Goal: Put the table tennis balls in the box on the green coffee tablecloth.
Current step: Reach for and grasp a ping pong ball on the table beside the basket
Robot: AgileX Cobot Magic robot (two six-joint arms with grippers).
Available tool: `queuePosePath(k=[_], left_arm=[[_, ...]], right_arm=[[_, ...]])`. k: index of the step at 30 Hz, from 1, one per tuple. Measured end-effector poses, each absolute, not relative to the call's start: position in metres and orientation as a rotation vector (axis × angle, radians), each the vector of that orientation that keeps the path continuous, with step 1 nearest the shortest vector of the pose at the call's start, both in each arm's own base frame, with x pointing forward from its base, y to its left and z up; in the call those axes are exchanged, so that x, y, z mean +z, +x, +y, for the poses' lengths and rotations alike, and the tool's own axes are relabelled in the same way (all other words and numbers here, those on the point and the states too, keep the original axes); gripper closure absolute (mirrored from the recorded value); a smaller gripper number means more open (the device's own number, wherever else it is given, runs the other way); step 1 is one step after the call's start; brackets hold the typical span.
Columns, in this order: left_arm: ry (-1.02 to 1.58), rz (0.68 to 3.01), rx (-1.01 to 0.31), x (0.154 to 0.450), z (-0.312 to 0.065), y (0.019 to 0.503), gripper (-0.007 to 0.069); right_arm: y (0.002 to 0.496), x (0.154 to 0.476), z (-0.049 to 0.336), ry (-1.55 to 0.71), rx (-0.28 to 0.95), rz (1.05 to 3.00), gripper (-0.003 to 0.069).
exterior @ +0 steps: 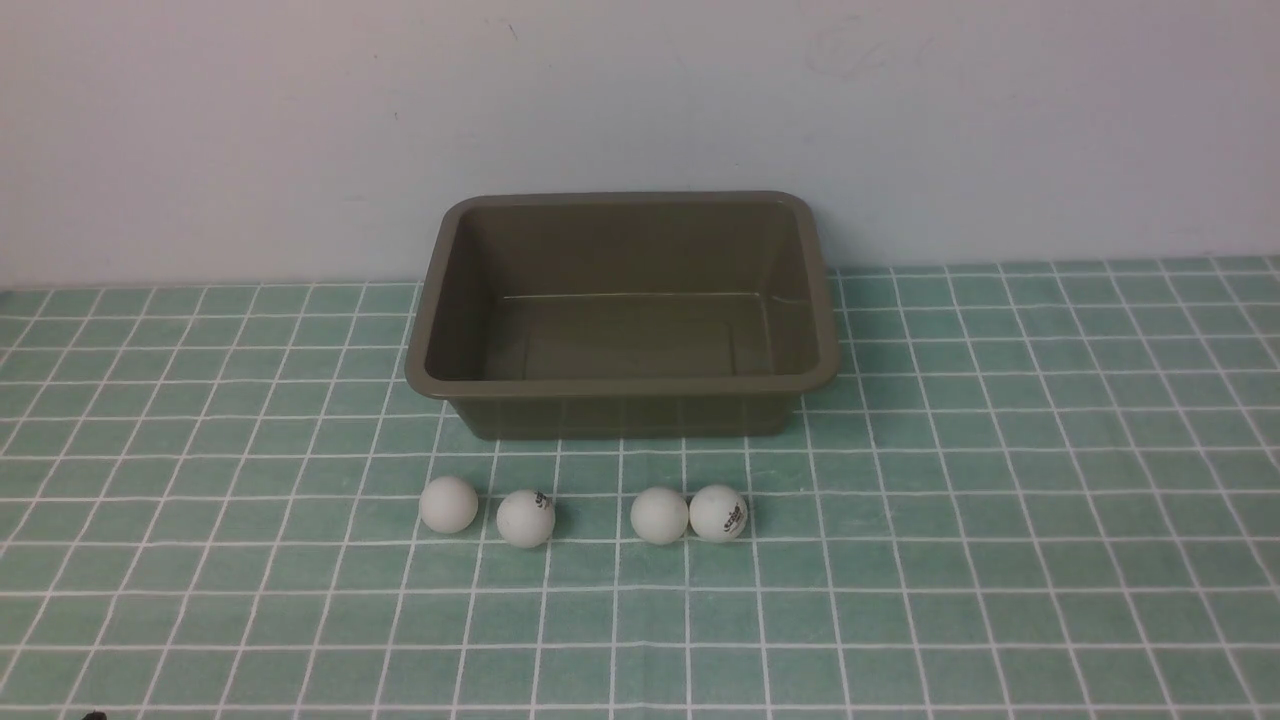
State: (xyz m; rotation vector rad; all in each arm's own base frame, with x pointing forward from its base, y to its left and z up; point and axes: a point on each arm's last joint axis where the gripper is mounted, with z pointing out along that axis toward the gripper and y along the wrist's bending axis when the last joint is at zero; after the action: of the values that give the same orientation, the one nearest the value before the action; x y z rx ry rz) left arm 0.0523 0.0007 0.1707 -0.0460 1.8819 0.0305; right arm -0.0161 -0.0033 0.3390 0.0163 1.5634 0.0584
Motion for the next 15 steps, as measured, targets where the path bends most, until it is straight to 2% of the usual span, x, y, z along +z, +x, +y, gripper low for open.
queuePosePath(k=[15], left_arm=[[-0.046, 1.882, 0.030, 0.1707, 0.0007, 0.0523, 0.0179]], right_arm=[[-0.0167, 0.3373, -0.0021, 0.022, 0.085, 1.586, 0.0332]])
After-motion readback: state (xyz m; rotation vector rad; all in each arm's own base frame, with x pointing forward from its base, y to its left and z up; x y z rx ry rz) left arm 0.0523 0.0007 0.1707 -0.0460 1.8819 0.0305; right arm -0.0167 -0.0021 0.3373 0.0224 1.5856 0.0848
